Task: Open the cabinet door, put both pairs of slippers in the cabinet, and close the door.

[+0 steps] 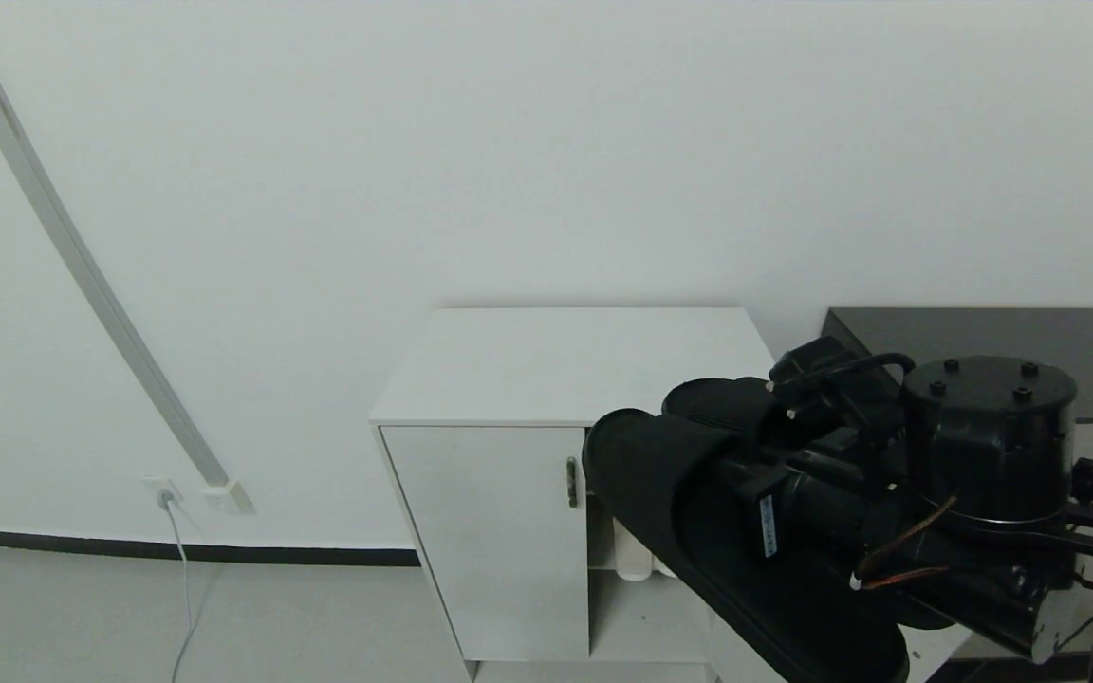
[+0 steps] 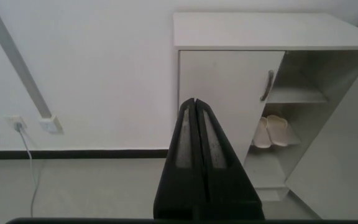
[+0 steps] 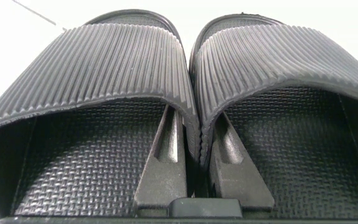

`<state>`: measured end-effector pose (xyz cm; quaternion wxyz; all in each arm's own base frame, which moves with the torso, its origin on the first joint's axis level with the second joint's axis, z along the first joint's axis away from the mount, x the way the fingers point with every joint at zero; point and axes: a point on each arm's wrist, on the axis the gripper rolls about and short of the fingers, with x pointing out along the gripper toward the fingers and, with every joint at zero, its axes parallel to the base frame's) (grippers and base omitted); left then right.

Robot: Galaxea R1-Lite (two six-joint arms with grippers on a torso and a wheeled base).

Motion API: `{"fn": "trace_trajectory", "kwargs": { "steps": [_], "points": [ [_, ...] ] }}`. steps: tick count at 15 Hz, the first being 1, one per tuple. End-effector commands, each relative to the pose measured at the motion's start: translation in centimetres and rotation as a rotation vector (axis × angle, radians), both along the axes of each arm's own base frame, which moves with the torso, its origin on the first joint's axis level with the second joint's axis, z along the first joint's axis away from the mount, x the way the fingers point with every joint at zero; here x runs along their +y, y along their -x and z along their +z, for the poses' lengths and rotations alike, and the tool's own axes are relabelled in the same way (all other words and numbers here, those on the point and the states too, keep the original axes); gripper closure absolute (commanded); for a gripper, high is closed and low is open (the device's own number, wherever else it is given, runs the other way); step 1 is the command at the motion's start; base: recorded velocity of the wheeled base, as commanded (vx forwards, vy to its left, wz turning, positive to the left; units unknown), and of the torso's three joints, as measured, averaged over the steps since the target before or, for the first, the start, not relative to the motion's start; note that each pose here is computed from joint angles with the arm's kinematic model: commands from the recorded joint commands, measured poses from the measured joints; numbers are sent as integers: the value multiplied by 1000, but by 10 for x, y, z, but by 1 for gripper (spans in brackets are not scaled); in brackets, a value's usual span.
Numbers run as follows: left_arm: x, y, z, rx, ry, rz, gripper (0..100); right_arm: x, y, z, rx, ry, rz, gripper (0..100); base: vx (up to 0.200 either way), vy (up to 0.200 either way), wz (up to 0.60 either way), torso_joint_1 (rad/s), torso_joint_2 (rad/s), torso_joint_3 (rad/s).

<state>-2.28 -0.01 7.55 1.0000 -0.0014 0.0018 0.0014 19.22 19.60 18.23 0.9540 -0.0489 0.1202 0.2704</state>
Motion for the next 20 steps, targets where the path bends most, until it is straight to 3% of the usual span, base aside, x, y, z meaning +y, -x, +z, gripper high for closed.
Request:
{"fn": "trace_trajectory", "kwargs": {
  "steps": [1,15,20],
  "points": [
    [0,0,0,-1,0,-1,100,1,0,0,1,0,4,100,0,0,0,0,0,0],
    [0,0,0,-1,0,-1,100,1,-1,-5,11,14,1,100,0,0,0,0,0,0],
    [0,0,0,-1,0,-3,100,1,-1,-6,16,18,2,100,0,0,0,-123,288,159]
  ]
}}
